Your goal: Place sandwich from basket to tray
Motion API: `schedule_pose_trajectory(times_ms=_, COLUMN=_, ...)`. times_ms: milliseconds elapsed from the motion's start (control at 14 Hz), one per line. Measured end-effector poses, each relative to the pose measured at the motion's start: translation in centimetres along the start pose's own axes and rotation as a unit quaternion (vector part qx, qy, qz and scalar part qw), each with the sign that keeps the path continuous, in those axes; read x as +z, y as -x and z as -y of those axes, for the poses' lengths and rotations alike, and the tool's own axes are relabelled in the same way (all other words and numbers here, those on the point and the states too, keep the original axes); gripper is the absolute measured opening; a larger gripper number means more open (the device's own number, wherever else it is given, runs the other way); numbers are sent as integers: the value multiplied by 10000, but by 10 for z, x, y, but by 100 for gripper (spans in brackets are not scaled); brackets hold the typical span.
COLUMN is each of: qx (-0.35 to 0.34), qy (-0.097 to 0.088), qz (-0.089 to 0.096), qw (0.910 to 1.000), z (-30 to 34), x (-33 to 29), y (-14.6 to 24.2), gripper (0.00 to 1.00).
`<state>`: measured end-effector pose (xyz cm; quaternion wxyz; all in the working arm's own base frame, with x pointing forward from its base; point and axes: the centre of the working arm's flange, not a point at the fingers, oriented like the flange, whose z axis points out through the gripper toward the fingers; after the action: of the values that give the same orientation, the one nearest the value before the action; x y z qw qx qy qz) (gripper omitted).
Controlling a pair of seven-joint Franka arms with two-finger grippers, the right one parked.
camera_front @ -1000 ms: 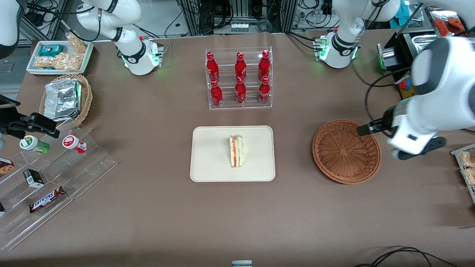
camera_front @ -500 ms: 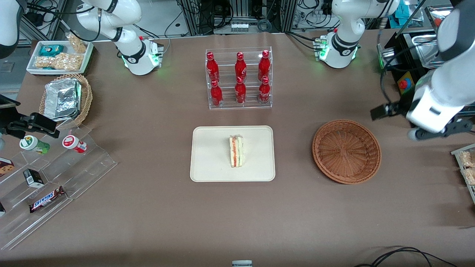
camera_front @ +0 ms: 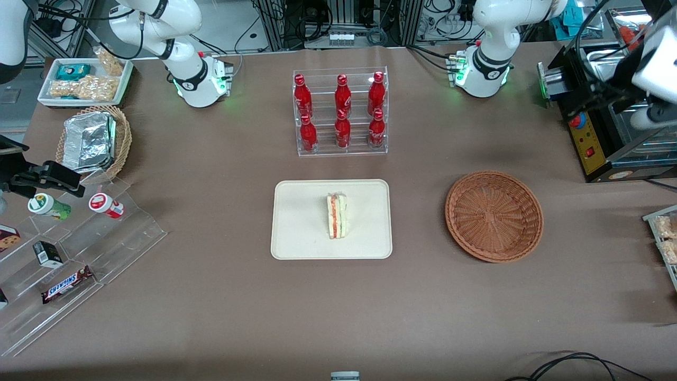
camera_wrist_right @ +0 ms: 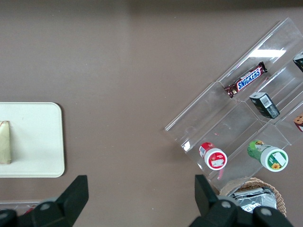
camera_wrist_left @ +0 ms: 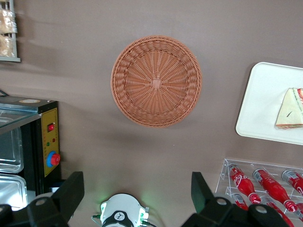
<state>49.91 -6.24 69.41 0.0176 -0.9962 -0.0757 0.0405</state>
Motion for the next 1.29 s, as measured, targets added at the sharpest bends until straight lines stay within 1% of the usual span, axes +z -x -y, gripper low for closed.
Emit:
schedule_pose_trajectory(times_ms=143, qx=-63, qy=-25, qz=-5, qw=10000, z=1, x=-1, y=6, gripper=100)
schedule_pose_trajectory(times_ms=357, qx=-137, qy=-57, qz=145, qw=9998, z=7, x=10, y=1, gripper=100)
schedule_pose_trajectory(times_ms=500, qx=-144, qy=-68, qz=205, qw=9997, z=7, x=16, y=-4, gripper=100)
schedule_pose_trajectory(times_ms=571, qx=-159, qy=-112, qz=217, qw=9996, z=9, x=20, y=-10, gripper=100)
schedule_pose_trajectory(times_ms=714, qx=-201, qy=-235, qz=227, qw=9993, z=13, x=26, y=-24, gripper=100)
schedule_pose_trajectory(times_ms=857, qx=-206, qy=-235, qz=251, qw=9992, z=14, x=29, y=-30, gripper=100)
schedule_pose_trajectory(times_ms=1286, qx=-208, qy=-216, qz=186, qw=9994, z=15, x=23, y=-30, gripper=100)
